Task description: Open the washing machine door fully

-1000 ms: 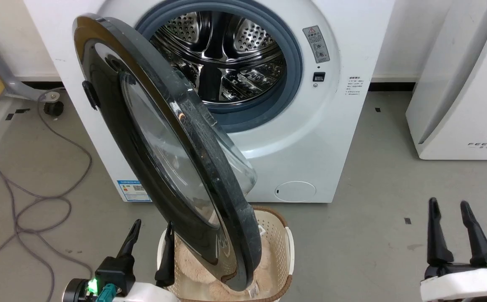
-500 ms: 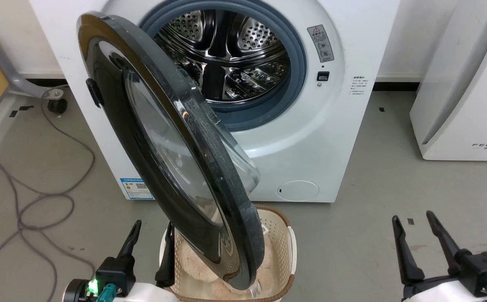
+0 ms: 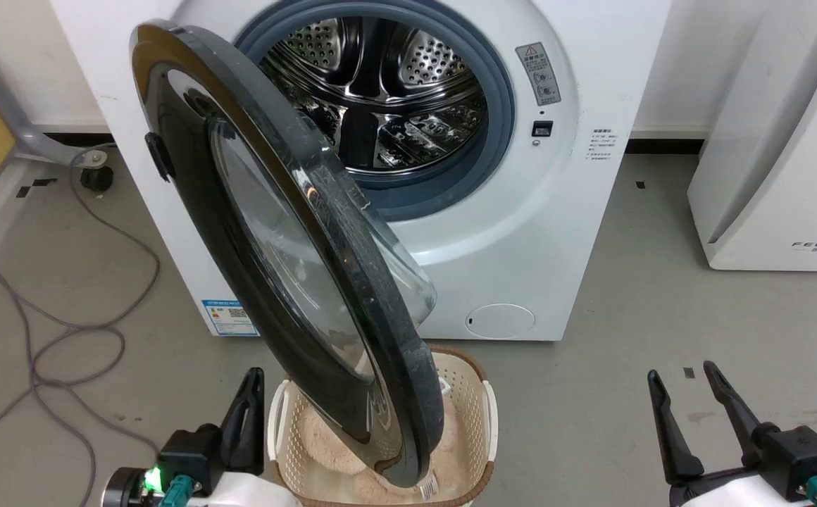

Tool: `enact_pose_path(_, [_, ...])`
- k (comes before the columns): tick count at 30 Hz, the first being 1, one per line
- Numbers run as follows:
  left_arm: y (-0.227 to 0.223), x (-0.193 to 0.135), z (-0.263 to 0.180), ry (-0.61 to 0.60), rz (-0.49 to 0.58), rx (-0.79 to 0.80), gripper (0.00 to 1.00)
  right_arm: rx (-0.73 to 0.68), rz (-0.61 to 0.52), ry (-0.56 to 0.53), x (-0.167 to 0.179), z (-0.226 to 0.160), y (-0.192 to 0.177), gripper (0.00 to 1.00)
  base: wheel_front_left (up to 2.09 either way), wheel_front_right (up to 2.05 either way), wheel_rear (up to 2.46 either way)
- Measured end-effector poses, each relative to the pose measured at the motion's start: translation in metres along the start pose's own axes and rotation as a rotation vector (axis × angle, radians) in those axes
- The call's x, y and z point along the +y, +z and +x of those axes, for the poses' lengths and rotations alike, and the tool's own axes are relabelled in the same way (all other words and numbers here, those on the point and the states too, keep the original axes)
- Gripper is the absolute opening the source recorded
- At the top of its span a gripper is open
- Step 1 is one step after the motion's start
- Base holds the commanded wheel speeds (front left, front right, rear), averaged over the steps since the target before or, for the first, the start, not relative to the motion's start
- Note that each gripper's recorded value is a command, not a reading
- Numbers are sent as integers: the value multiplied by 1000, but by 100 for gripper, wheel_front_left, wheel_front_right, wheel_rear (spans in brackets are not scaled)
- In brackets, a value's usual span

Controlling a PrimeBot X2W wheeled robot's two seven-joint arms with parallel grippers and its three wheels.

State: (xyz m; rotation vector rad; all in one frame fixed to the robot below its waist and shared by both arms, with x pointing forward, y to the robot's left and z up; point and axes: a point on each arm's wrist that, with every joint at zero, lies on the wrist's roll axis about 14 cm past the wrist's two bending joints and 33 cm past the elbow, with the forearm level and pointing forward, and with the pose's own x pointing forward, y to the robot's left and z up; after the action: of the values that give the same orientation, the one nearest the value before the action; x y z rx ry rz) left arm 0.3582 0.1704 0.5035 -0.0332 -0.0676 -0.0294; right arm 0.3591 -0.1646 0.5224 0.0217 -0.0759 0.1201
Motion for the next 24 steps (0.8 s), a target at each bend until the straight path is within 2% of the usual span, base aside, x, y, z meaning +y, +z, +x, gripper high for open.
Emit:
enact_pose_path(7, [34,1,8,8,7,-108,0,5,0,-6,-2,-1,-1,100,0,0,0])
enact_pose_path(15, [134,-7,15,-16,36,-416,0,9,0,-10,-3,-1,-3,100,0,0,0])
enact_pose_path(24, [238,-24,-4,-56,32,-759,0,14,8,-14,-4,-2,-5,100,0,0,0])
